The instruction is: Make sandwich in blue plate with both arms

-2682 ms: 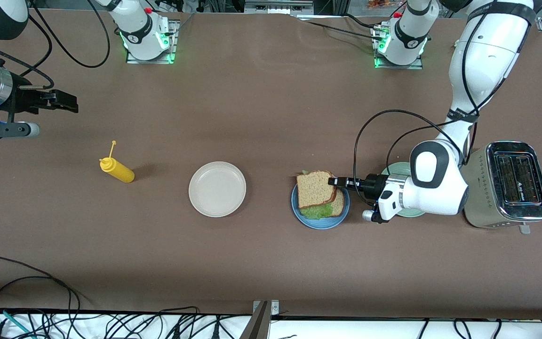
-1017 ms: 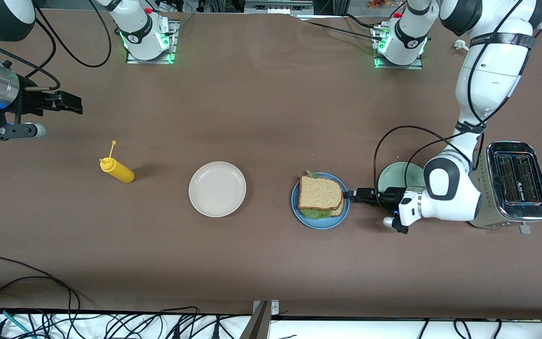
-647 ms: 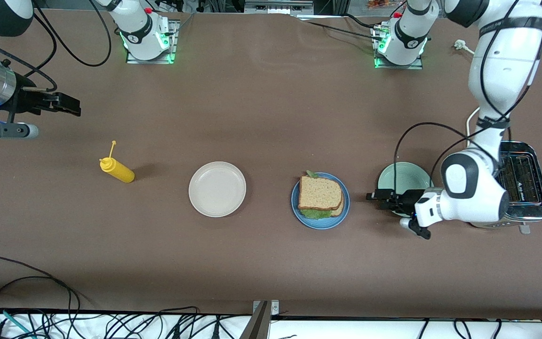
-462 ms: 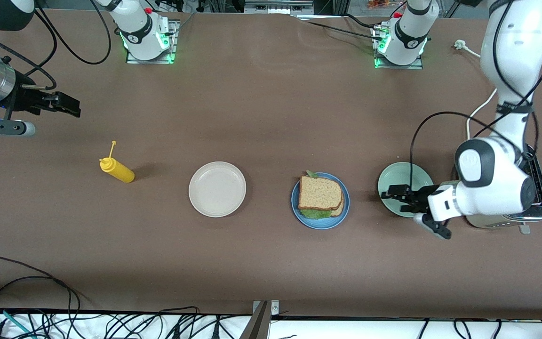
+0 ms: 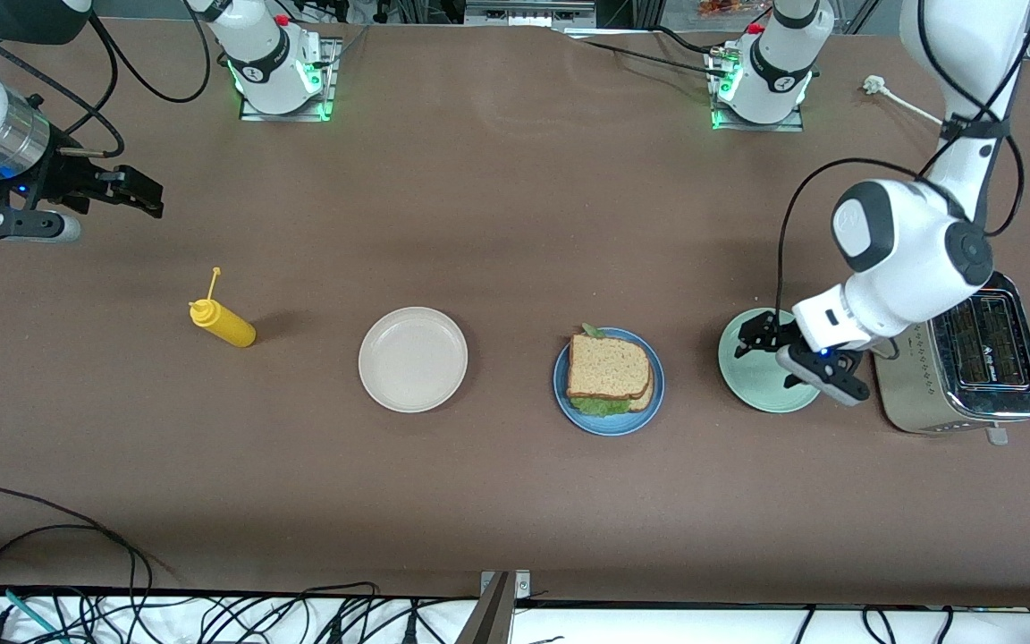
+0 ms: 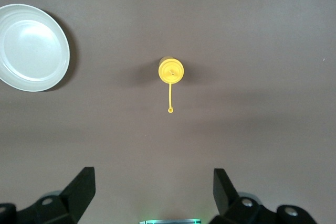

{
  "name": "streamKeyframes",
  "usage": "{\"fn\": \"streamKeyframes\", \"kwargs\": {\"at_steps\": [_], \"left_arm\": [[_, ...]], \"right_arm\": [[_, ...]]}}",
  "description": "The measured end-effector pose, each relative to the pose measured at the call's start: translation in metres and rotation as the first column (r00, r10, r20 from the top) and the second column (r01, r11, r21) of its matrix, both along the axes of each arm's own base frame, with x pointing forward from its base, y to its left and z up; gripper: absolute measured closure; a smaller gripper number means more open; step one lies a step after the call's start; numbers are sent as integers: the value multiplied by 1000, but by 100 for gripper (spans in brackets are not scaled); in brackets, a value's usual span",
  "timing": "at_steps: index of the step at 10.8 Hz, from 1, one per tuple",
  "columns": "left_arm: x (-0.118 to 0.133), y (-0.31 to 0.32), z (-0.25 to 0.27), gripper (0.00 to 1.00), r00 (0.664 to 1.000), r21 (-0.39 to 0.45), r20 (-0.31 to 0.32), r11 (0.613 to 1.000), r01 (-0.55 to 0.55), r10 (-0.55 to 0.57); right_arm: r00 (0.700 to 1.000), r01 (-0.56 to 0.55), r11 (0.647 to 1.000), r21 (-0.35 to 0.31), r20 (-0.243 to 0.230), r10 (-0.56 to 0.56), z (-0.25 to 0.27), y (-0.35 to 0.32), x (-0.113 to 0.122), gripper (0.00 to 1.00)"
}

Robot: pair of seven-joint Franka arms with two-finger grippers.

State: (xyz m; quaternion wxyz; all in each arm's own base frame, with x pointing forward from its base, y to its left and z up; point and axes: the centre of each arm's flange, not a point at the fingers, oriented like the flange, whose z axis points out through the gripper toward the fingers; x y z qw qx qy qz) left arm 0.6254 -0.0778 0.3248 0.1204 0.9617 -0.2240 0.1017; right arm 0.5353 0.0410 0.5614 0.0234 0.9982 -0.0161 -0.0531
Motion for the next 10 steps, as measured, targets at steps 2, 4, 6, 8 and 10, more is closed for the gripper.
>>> {"fn": "streamKeyframes", "kwargs": {"at_steps": [2, 4, 6, 8, 10], "left_arm": [[-8, 9, 44, 0, 998, 3, 64, 1000, -9, 8], [-20, 31, 96, 0, 996, 70, 87, 997, 24, -30], [-36, 59, 146, 0, 996, 150, 63, 987, 55, -65], [-49, 72, 188, 0, 996, 189, 1, 978, 87, -89], [-56, 76, 234, 0, 994, 253, -53, 962, 105, -94]], "right_arm": [[1000, 7, 1000, 0, 0, -7, -1, -4, 0, 0], [1000, 6, 1000, 0, 3, -6, -2, -3, 0, 0], [1000, 3, 1000, 0, 6, -3, -2, -2, 0, 0], [1000, 2, 1000, 0, 8, -2, -2, -1, 1, 0], [1000, 3, 1000, 0, 8, -3, -2, -2, 1, 0]]}}
